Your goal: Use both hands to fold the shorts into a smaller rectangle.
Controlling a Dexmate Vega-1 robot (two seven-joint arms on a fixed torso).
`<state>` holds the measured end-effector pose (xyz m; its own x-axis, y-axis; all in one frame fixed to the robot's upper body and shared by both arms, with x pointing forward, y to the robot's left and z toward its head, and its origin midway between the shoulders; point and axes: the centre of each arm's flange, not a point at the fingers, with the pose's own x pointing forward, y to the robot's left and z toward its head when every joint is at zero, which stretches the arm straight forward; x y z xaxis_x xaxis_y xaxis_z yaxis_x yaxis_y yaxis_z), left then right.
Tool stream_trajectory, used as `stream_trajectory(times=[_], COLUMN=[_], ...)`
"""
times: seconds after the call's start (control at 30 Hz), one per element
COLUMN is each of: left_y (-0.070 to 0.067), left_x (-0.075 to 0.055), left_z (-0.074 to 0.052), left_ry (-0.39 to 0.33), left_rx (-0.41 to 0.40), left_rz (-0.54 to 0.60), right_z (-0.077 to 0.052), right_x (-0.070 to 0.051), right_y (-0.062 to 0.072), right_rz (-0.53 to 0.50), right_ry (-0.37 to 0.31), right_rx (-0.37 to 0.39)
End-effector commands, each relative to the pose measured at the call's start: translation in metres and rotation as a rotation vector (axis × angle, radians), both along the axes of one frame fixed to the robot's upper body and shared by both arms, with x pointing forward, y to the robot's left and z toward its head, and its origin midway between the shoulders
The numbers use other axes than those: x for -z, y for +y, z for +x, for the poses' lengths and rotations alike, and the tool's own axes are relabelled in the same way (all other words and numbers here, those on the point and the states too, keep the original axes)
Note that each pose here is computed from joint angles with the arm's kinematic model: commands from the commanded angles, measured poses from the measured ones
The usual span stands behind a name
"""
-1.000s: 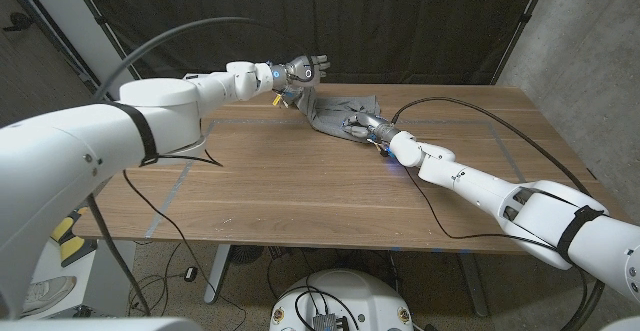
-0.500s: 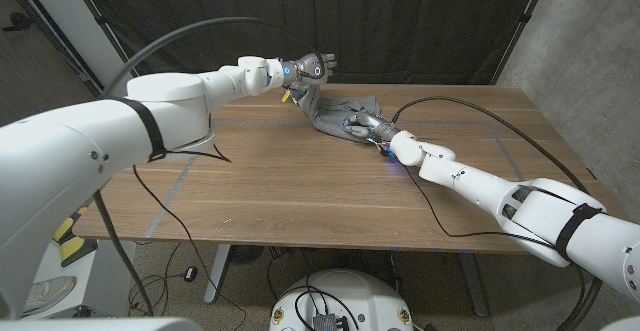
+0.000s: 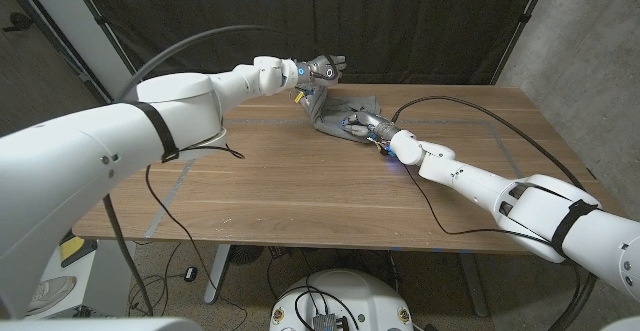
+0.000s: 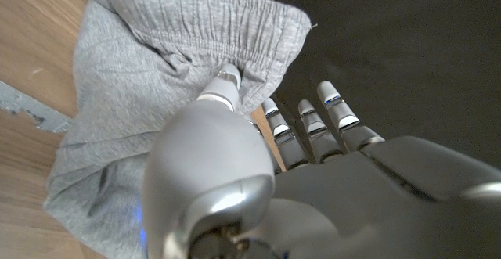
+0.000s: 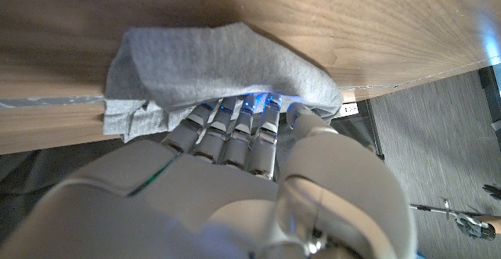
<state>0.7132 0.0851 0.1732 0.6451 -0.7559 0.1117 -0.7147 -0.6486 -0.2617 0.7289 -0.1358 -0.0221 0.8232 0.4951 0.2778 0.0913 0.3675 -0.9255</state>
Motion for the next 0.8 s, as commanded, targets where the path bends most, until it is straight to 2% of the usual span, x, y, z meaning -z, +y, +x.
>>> stream_trajectory(times=[0.03, 0.33, 0.6, 0.8], left_y=[-0.035, -0.051, -0.064, -0.079], left_x=[0.012, 0.021, 0.034, 0.045], left_z=[-0.013, -0.021, -0.022, -0.021], left_ry=[0.022, 0.043, 0.062, 0.078], left_rx=[0.132, 0.217, 0.232, 0.211], left_rz=[0.032, 0.031, 0.036, 0.034], right_z=[0.0, -0.004, -0.006, -0.008], right_x=[0.001, 0.002, 0.003, 0.004], right_y=[-0.001, -0.002, -0.002, -0.003], right_rz=[0.005, 0.012, 0.007, 0.012], right_ry=[0.0, -0.008, -0.006, -0.009], right_rx=[0.004, -0.002, -0.009, -0.01])
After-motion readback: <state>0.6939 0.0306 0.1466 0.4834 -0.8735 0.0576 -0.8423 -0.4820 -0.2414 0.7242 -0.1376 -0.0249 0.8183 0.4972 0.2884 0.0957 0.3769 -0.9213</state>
